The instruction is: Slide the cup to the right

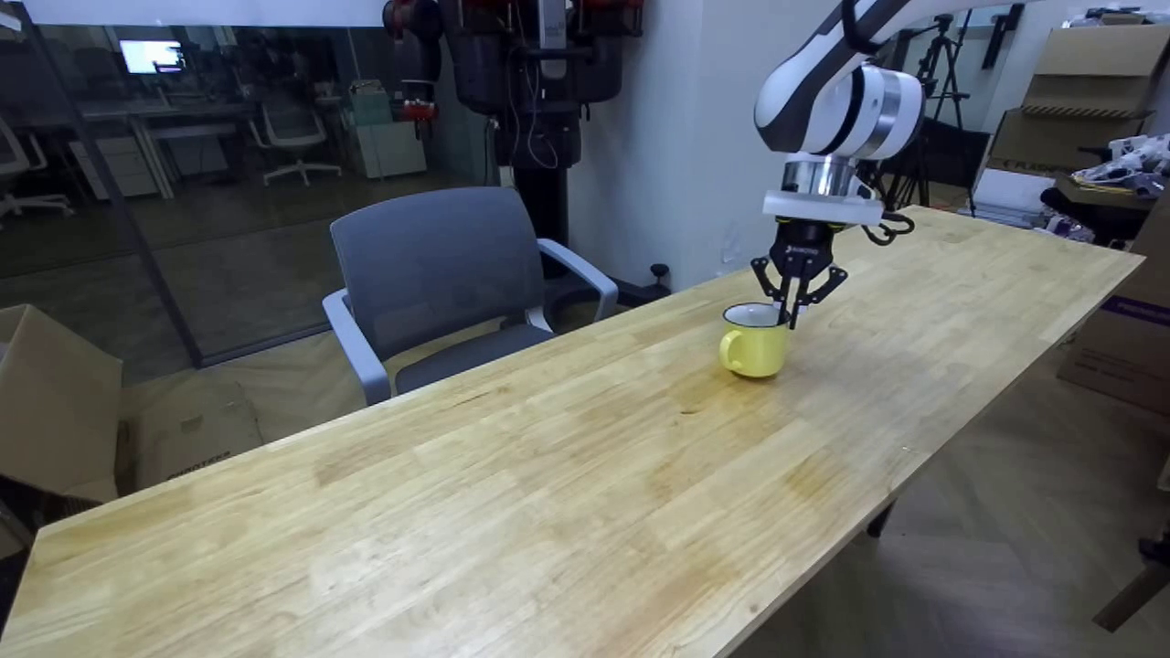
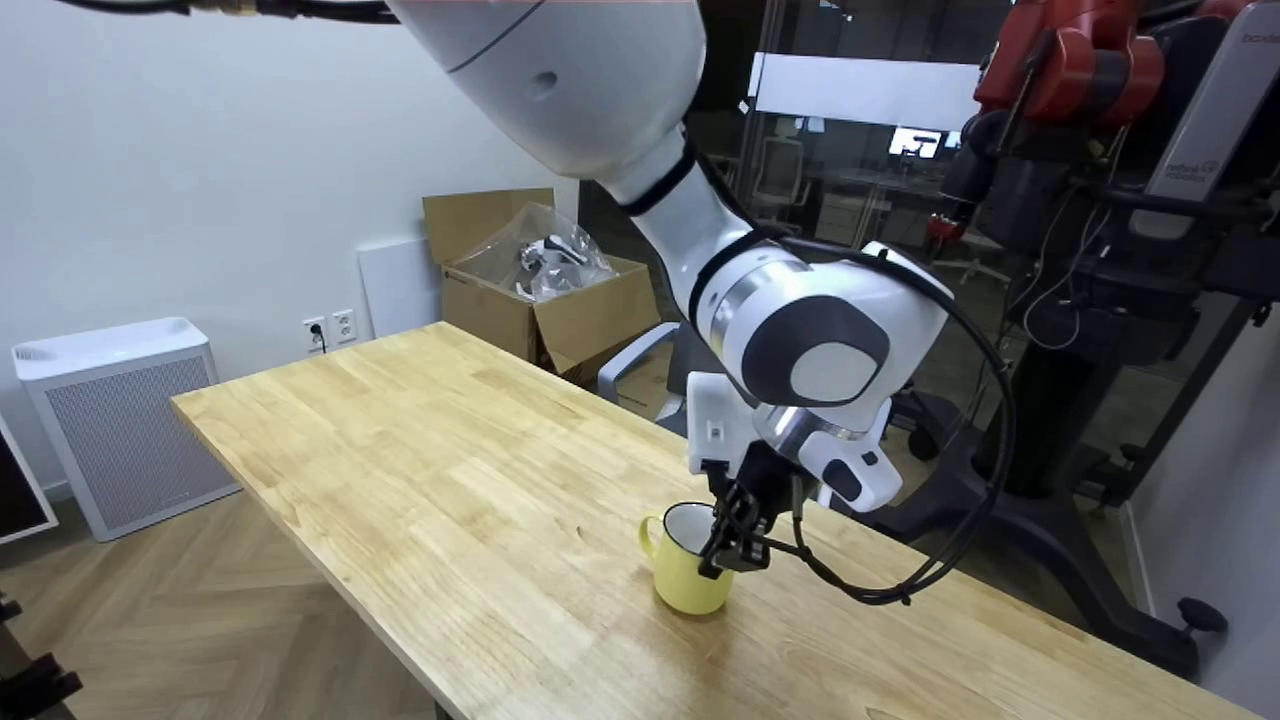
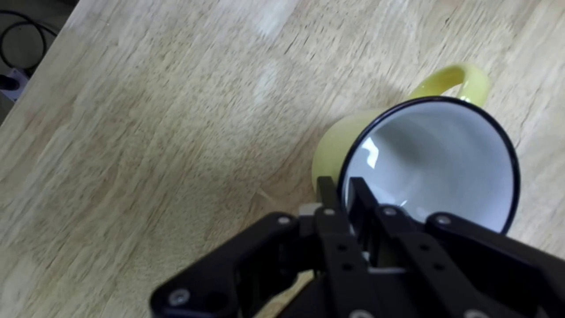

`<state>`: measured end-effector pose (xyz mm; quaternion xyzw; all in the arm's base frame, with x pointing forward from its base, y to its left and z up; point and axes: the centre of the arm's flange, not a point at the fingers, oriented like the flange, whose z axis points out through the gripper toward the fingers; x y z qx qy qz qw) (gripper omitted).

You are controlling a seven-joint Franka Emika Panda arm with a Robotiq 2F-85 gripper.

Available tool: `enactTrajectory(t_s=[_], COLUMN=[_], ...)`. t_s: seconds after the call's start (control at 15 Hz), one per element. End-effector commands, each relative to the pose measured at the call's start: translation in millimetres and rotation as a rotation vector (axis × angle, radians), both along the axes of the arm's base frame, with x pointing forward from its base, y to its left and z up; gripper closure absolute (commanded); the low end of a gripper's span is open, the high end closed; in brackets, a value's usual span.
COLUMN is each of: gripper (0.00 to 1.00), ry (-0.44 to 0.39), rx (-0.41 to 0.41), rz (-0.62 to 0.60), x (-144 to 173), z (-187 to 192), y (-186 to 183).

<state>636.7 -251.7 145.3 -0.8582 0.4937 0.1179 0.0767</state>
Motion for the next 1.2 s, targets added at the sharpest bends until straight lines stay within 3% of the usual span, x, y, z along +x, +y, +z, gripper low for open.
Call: enactTrajectory(t_s=[0.0, 0.07, 0.67, 0.87, 0.93, 1.13], gripper=[0.81, 0.60, 0.02, 0.00, 0.00, 0.00], ry=[0.000, 0.001, -0.031, -0.027, -0.034, -0.034], rx=[0.003, 0.003, -0.024, -0.046, -0.014, -0.013], rz=[-0.052, -0.053, -0.030, -0.026, -0.001, 0.005], x=[-8.0, -8.6, -28.4, -32.2, -15.9, -16.8], z=[15.6, 16.2, 69.4, 86.6, 68.4, 70.1], y=[5.3, 6.3, 31.7, 45.2, 30.0, 33.2])
